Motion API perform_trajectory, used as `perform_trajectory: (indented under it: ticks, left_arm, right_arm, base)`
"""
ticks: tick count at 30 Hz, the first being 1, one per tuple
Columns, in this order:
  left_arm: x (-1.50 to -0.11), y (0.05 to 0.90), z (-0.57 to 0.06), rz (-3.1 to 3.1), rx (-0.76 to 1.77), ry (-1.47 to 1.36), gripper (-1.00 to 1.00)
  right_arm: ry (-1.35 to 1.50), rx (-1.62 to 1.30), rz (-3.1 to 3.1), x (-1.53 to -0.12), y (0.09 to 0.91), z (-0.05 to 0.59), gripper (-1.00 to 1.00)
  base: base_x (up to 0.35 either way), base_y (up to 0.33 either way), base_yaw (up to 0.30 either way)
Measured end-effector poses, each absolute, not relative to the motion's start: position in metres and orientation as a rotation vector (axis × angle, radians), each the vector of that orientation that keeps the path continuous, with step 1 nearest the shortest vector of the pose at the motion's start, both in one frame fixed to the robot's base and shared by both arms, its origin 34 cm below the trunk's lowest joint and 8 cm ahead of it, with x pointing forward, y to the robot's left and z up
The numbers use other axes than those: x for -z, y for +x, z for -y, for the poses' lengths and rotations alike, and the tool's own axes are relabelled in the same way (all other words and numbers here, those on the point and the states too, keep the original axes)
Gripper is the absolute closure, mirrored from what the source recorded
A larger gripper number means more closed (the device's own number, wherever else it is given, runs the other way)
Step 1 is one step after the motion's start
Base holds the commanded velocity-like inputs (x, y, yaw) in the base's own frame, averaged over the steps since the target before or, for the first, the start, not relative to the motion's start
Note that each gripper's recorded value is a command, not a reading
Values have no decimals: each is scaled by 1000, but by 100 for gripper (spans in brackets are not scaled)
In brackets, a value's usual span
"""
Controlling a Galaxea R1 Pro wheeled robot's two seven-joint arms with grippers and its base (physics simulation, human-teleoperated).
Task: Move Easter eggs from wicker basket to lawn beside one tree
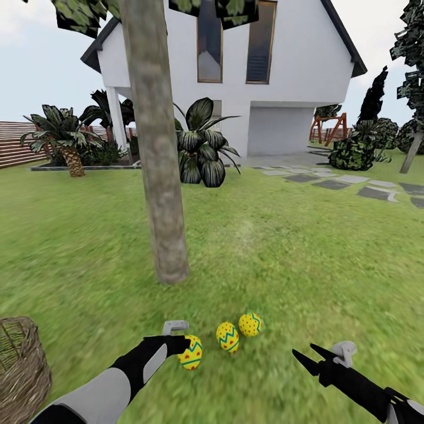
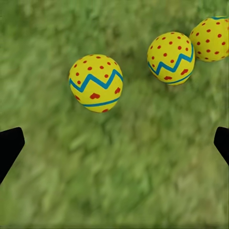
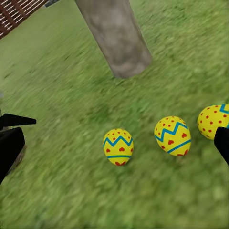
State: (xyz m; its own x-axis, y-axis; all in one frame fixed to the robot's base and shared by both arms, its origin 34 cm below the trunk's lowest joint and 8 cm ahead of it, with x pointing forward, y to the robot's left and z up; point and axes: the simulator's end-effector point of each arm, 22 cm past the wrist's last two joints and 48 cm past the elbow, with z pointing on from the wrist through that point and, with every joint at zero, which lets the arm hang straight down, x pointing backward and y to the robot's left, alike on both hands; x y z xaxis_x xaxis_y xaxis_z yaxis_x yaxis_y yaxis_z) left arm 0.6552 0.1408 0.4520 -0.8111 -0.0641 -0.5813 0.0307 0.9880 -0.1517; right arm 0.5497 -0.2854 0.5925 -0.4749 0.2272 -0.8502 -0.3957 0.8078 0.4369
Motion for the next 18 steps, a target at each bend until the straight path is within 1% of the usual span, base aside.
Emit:
perform_trajectory:
  ticks: [18]
  left_arm:
    - [-488, 662, -141, -2510, 204, -22, -100]
  right_arm:
    - [-135, -730, -1946, -625, 557, 283, -100]
  base:
    - [0, 0, 0]
